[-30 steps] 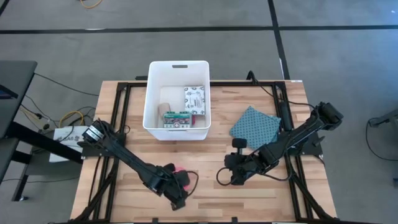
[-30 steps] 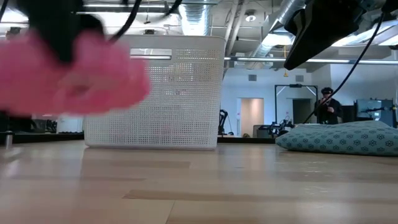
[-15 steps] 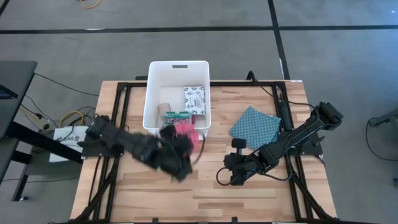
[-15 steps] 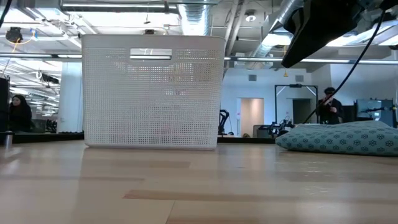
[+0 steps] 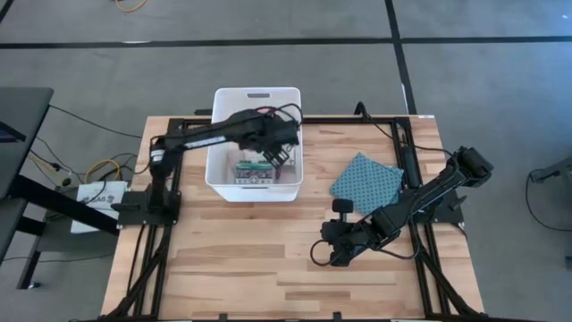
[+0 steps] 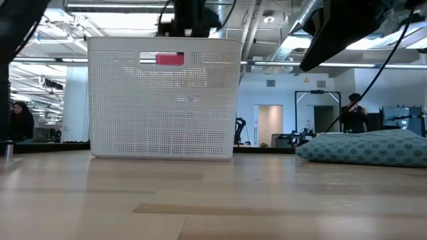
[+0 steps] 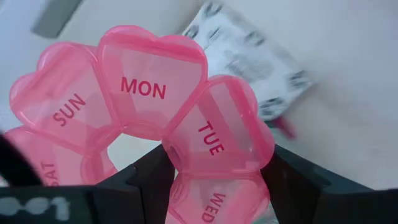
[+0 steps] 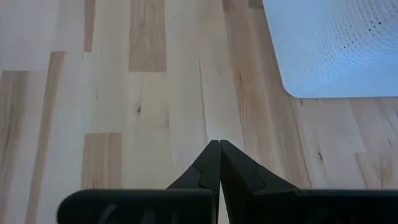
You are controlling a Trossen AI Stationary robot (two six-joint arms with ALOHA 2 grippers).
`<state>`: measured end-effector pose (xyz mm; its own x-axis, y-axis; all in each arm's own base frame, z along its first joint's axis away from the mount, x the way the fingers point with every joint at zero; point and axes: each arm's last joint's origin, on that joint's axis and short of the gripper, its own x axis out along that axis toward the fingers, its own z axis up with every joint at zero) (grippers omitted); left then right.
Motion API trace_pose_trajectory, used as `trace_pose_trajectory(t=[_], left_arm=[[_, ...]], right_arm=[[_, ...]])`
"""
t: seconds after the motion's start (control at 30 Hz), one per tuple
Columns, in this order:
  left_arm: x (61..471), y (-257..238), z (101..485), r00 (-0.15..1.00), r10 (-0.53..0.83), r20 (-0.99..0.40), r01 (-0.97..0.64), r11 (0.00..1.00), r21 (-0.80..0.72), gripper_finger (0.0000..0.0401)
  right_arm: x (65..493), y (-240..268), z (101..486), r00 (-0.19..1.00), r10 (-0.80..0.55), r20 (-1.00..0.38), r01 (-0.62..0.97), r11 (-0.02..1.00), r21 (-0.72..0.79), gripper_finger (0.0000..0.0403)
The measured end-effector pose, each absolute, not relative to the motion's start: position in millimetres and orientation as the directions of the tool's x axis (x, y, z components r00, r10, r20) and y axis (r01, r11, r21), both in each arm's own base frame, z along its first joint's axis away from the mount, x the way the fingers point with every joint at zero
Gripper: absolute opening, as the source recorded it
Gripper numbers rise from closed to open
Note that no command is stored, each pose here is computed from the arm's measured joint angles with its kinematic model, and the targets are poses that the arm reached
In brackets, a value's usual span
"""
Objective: Pick & place medical supplies in basket/bin
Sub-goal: Put the pink pill organizer into the white bin
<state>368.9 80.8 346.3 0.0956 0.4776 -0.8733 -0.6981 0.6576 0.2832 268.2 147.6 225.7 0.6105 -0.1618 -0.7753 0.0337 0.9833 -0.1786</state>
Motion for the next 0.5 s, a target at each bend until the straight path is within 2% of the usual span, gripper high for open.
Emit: trace_pose_trajectory(t=[0.1, 0.2, 0.27, 0.5], left_arm=[[375, 102, 316, 0.013, 0.431, -0.902, -0.683, 0.663, 0.307, 0.0202], [385, 112, 286, -0.022, 0.359, -0.933, -0.653, 0.702, 0.285, 0.0202], [392, 116, 275, -0.016, 0.308, -0.951, -0.621, 0.743, 0.251, 0.0202], [413, 133, 238, 0.012, 0.285, -0.959, -0.527, 0.816, 0.236, 0.0203]], right_arm=[[269, 146, 226, 0.61, -0.165, -0.775, 0.033, 0.983, -0.183, 0.0], [269, 146, 226, 0.61, -0.165, -0.775, 0.033, 0.983, -0.183, 0.0], [269, 146, 226, 0.61, -0.164, -0.775, 0.033, 0.983, -0.183, 0.0], [269, 146, 226, 0.613, -0.163, -0.773, -0.002, 0.978, -0.208, 0.0]])
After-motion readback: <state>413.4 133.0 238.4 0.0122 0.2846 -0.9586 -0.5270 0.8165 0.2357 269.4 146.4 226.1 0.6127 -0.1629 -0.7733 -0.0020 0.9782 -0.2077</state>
